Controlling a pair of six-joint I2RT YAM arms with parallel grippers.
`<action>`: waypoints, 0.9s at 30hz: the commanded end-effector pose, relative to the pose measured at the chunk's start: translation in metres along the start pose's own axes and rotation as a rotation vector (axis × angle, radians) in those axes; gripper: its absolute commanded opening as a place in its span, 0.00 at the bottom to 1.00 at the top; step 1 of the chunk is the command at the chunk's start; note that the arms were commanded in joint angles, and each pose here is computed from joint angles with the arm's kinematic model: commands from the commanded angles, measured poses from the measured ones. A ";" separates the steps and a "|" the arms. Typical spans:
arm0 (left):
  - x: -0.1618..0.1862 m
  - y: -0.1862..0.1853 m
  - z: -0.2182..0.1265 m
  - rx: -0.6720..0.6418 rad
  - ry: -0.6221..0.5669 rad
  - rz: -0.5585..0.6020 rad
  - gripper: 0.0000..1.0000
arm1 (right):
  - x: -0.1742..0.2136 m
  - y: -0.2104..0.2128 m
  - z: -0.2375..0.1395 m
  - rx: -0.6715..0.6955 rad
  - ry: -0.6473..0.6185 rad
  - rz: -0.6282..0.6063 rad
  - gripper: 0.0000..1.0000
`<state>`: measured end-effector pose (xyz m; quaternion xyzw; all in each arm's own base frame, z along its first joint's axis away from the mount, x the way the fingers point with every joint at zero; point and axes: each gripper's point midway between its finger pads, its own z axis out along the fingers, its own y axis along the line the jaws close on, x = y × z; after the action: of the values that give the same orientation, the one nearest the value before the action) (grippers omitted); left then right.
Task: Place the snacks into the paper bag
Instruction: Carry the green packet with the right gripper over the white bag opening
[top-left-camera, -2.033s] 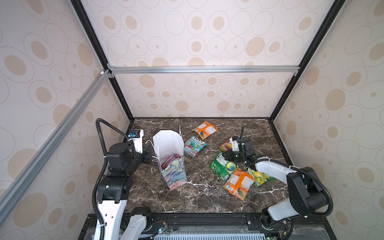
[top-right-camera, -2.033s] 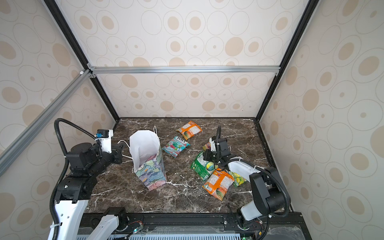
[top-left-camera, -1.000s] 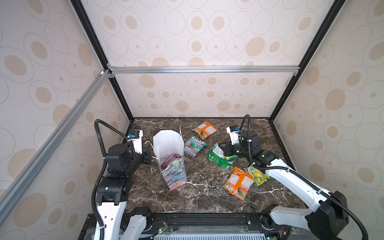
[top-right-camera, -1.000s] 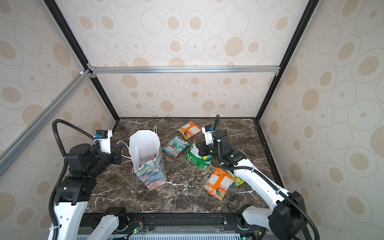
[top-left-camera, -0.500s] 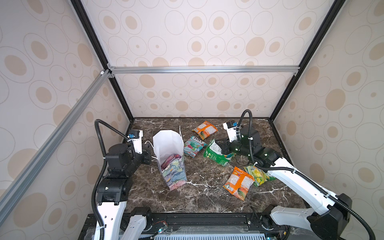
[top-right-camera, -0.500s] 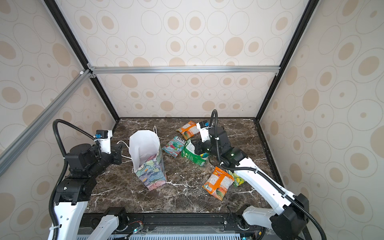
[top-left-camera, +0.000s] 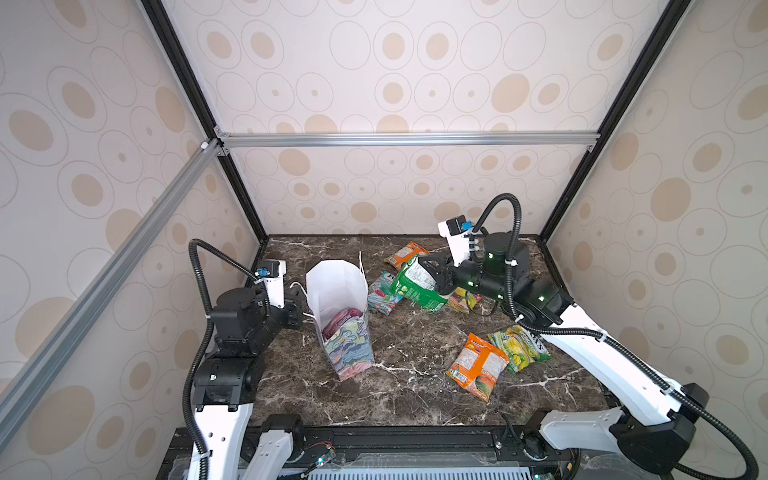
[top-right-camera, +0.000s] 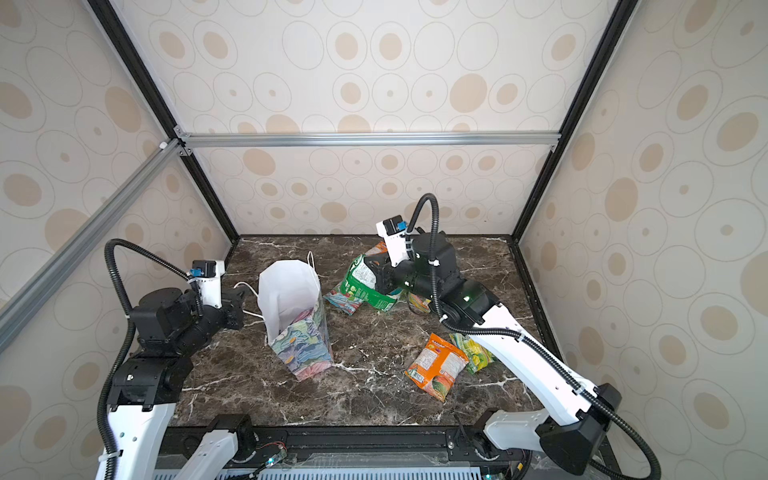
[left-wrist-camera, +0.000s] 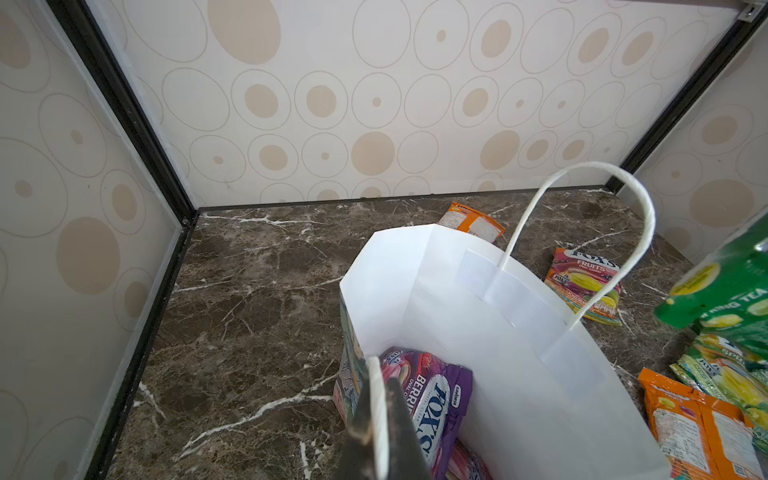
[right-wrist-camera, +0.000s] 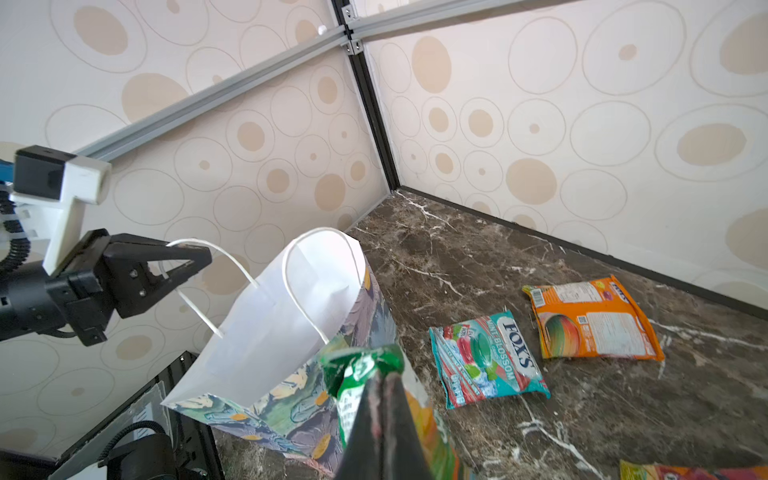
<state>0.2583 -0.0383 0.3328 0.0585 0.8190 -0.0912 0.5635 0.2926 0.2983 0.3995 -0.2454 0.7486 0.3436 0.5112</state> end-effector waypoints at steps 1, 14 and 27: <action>-0.008 -0.004 -0.003 0.014 -0.027 0.011 0.00 | -0.016 0.012 0.003 -0.025 -0.025 -0.052 0.00; -0.008 -0.003 -0.005 0.005 -0.033 0.014 0.00 | -0.042 0.061 0.006 -0.112 -0.050 -0.149 0.00; -0.007 -0.004 -0.008 0.011 -0.042 0.014 0.01 | -0.066 0.115 0.015 -0.231 -0.079 -0.205 0.00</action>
<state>0.2545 -0.0393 0.3358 0.0607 0.8148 -0.0919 0.5692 0.2523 0.3792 0.4612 -0.3551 0.6843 0.3649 0.5220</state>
